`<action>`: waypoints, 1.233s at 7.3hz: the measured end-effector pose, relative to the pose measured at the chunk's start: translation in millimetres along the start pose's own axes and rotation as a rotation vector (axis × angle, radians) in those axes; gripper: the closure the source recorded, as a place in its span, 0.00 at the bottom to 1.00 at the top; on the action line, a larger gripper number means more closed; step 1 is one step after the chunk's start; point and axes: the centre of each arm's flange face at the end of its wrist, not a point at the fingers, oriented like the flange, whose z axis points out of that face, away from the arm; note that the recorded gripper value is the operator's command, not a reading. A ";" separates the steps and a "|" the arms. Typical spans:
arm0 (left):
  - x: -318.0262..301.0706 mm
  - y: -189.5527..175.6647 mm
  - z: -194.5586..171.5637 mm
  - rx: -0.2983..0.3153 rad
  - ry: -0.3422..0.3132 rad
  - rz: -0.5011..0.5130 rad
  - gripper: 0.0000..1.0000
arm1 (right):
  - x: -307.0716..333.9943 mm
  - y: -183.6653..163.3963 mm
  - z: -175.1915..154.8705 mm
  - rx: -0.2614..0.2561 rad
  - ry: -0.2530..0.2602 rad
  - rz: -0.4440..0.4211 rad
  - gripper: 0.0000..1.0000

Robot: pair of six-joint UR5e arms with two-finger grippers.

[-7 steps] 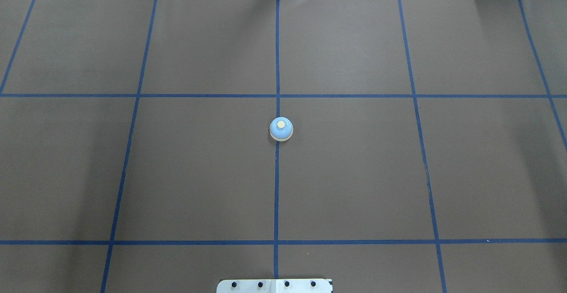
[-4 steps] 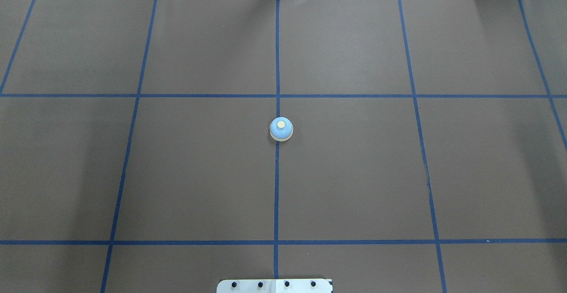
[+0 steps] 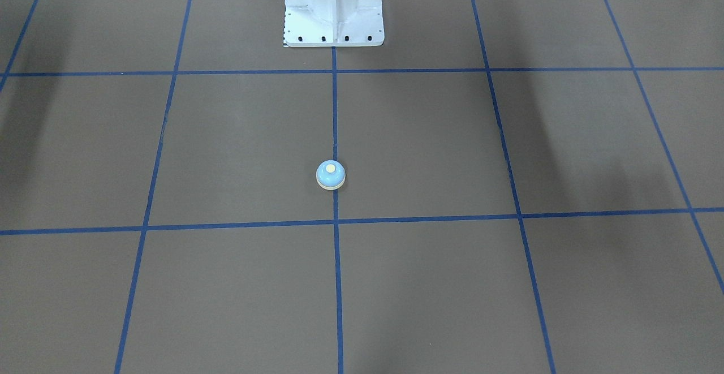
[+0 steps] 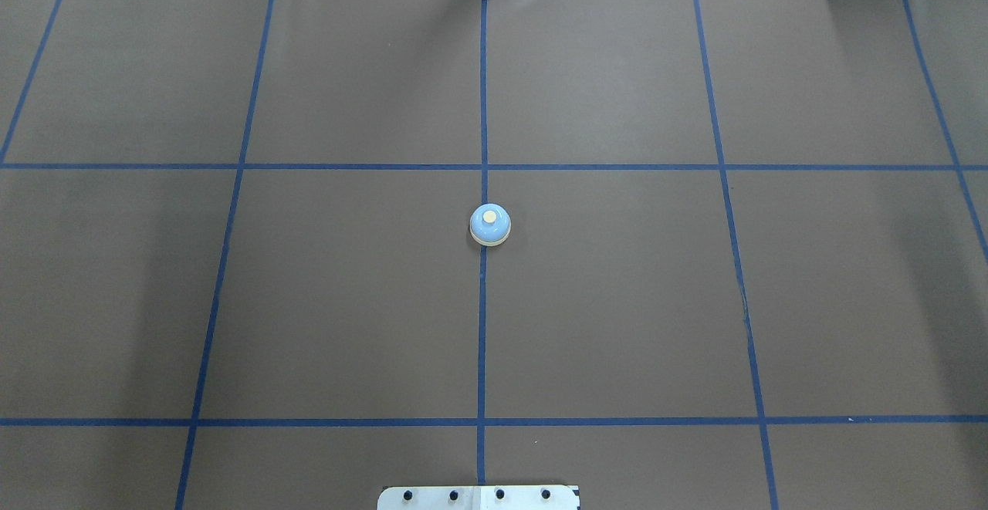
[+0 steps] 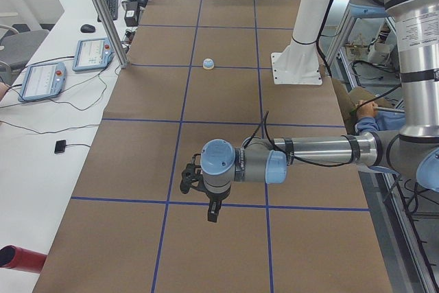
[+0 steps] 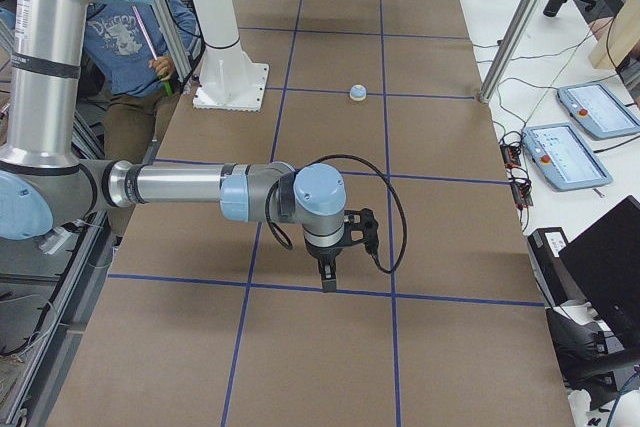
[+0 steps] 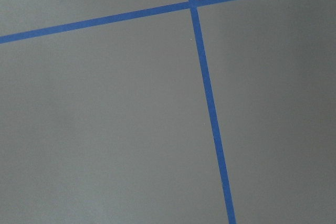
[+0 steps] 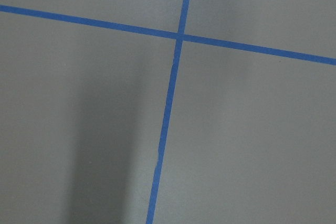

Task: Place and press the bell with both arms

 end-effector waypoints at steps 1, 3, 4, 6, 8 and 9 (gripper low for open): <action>1.8 -2.9 -1.9 0.001 0.003 -0.006 0.00 | -1.5 -0.5 -0.7 0.002 -0.004 -0.001 0.00; 4.5 -11.1 -5.6 -0.004 0.007 -0.066 0.00 | -6.3 -2.5 1.2 -0.002 -0.010 -0.009 0.00; 5.4 -13.7 -6.5 -0.007 0.008 -0.094 0.00 | -13.1 -7.9 5.4 -0.012 -0.014 -0.026 0.00; 6.4 -17.7 -7.4 -0.016 0.011 -0.145 0.00 | -25.3 -26.5 8.3 -0.016 -0.021 -0.060 0.00; 9.3 -19.6 -7.7 -0.015 0.040 -0.158 0.00 | -28.0 -31.3 8.1 -0.014 -0.026 -0.073 0.00; 10.2 -17.8 -7.9 -0.012 0.052 -0.159 0.00 | -26.3 -27.6 10.1 -0.018 -0.026 -0.073 0.00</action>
